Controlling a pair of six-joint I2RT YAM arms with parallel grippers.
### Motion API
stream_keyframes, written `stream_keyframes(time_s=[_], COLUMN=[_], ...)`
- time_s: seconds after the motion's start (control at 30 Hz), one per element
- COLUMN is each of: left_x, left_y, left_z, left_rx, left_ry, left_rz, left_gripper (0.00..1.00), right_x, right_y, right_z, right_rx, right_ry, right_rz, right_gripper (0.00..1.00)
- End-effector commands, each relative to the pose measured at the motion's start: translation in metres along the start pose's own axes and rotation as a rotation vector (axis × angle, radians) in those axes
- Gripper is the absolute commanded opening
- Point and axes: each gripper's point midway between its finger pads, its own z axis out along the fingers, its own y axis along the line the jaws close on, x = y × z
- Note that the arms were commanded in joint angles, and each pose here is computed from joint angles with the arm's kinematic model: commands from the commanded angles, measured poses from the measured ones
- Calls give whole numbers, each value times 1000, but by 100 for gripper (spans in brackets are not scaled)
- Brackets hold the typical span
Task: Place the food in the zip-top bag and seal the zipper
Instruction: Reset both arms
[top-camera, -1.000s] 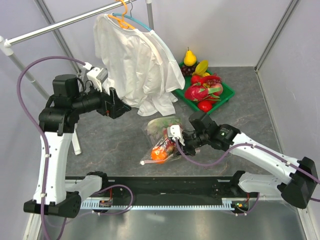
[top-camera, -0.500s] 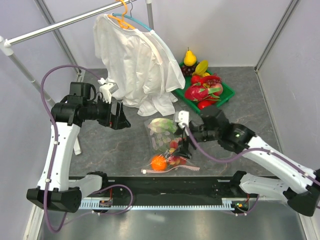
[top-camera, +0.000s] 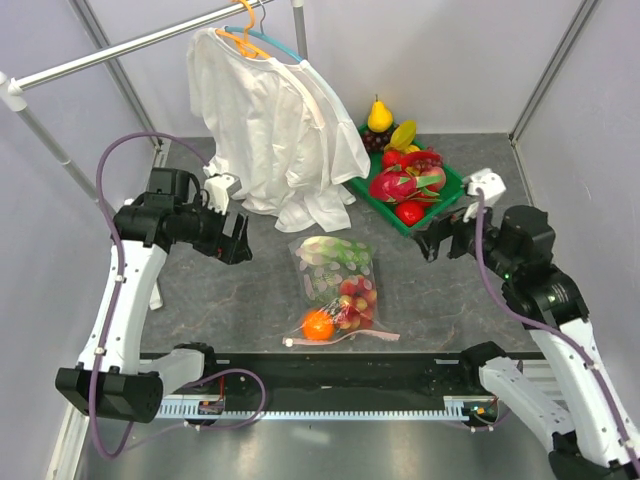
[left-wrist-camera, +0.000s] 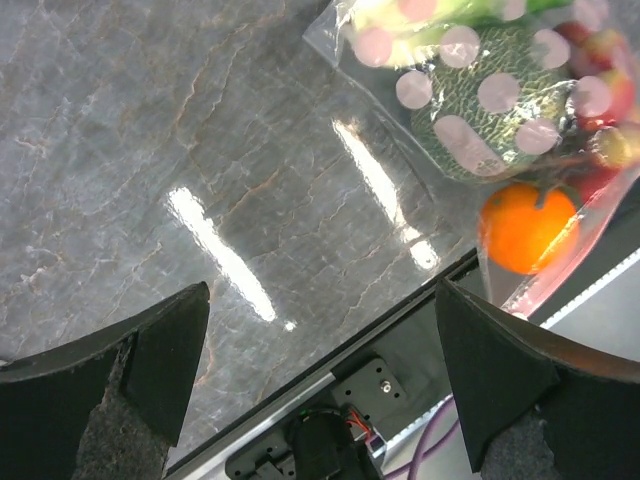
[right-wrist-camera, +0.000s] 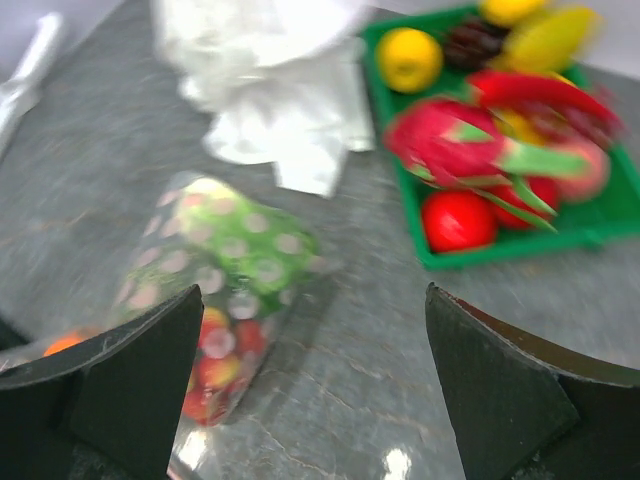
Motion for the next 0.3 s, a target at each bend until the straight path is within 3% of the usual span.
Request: stream_keyframes(time_s=[0.0, 0.27], left_x=[-1, -11], left_y=[17, 19], left_z=[19, 25], left_rx=[-62, -79], left_ry=[-19, -83], left_rz=[69, 67], left_gripper=[100, 100], right_x=[3, 17], right_y=[-44, -66], right_z=[-24, -33], right_rx=[225, 317], right_ry=[-63, -69], right_rz=[163, 216], right_gripper=[98, 98])
